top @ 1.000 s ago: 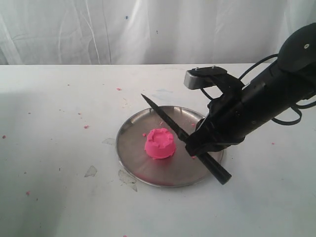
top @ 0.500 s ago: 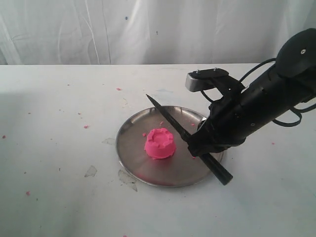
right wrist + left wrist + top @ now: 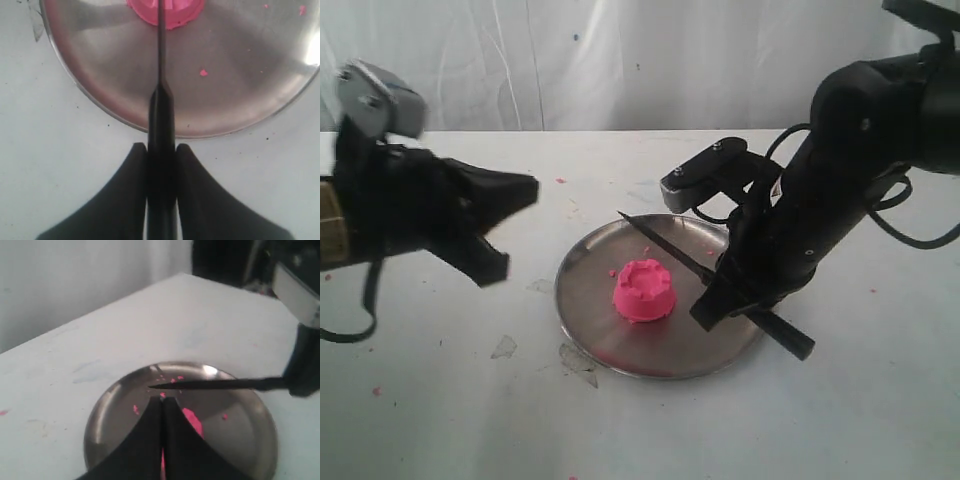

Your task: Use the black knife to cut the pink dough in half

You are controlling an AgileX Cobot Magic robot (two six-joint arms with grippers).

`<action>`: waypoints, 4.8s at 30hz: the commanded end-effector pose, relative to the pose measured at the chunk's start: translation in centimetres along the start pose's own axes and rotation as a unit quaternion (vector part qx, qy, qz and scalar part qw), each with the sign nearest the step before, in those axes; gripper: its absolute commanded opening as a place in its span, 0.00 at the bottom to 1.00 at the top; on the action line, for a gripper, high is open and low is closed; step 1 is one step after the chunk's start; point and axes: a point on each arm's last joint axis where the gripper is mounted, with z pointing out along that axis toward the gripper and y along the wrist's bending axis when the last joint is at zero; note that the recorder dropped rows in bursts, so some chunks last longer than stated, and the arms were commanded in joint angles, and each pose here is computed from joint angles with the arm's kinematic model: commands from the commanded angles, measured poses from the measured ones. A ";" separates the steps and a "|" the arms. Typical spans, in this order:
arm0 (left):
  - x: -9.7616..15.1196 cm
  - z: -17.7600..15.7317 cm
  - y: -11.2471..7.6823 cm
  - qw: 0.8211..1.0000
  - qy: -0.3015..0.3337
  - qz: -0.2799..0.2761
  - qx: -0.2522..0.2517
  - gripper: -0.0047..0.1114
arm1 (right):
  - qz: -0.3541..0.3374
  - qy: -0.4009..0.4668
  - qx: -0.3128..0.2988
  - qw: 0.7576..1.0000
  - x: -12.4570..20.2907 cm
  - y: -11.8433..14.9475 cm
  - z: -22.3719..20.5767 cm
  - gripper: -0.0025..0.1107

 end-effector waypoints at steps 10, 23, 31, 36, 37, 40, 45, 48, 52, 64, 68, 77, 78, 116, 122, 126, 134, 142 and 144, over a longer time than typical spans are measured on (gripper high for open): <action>3.2 9.1 1.0 0.999 0.016 -0.019 0.024 0.04 | -0.045 0.031 -0.011 0.998 -0.6 -0.4 4.4 0.02; 3.2 11.9 1.6 0.998 -0.022 -0.015 0.053 0.04 | -0.010 0.019 -0.024 0.999 -1.8 -1.2 5.5 0.02; 4.8 13.1 1.6 0.998 -0.002 -0.019 0.063 0.04 | 0.008 0.032 -0.037 0.999 -3.1 -2.1 6.7 0.02; 5.8 13.6 1.7 0.997 -0.005 -0.040 0.062 0.04 | 0.007 0.038 -0.037 0.999 -3.0 -2.2 7.2 0.02; 5.7 13.6 1.7 0.997 -0.013 -0.043 0.065 0.04 | 0.007 0.038 -0.037 0.999 -3.0 -2.2 7.2 0.02; 5.4 14.0 1.8 0.997 -0.023 -0.041 0.068 0.04 | 0.007 0.039 -0.038 0.999 -3.0 -2.2 7.2 0.02; 6.0 14.8 2.0 0.997 -0.016 -0.035 0.074 0.04 | 0.007 0.041 -0.038 0.998 -3.0 -2.2 7.4 0.02; 6.1 15.2 2.1 0.997 -0.016 -0.035 0.074 0.04 | 0.007 0.043 -0.039 0.998 -2.9 -2.2 7.6 0.02; 6.2 15.4 2.2 0.997 -0.015 -0.031 0.070 0.04 | 0.008 0.043 -0.038 0.998 -2.9 -2.2 7.8 0.02; 6.6 15.4 2.5 0.999 0.004 -0.005 0.054 0.04 | 0.008 0.043 -0.038 0.998 -2.9 -2.2 7.8 0.02; 6.6 15.4 2.5 0.999 0.004 -0.005 0.054 0.04 | 0.009 0.042 -0.038 0.998 -2.9 -2.2 7.8 0.02; 8.2 15.9 2.6 0.998 0.030 0.004 0.050 0.04 | 0.009 0.042 -0.038 0.998 -2.9 -2.2 7.8 0.02; 8.5 16.0 2.7 0.998 0.030 -0.002 0.047 0.04 | 0.009 0.042 -0.038 0.998 -2.9 -2.2 7.8 0.02; 9.4 16.2 3.0 0.998 0.048 0.004 0.030 0.04 | 0.010 0.031 -0.033 0.999 -2.9 -2.2 8.0 0.02; 11.3 16.7 2.9 0.997 0.070 -0.007 0.035 0.04 | 0.012 0.035 -0.033 0.999 -2.6 -2.2 8.3 0.02; 12.1 16.9 2.9 0.997 0.074 -0.021 0.029 0.04 | 0.013 0.048 -0.037 0.998 -2.4 -2.2 9.3 0.02; 12.1 16.9 3.0 0.997 0.073 -0.025 0.025 0.04 | 0.013 0.054 -0.039 0.998 -2.3 -2.2 9.8 0.02; 12.3 16.9 3.1 0.996 0.087 -0.027 0.018 0.04 | 0.013 0.054 -0.039 0.998 -2.5 -2.3 9.7 0.02; 12.3 16.9 3.1 0.996 0.087 -0.027 0.018 0.04 | 0.013 0.054 -0.039 0.998 -2.5 -2.3 9.7 0.02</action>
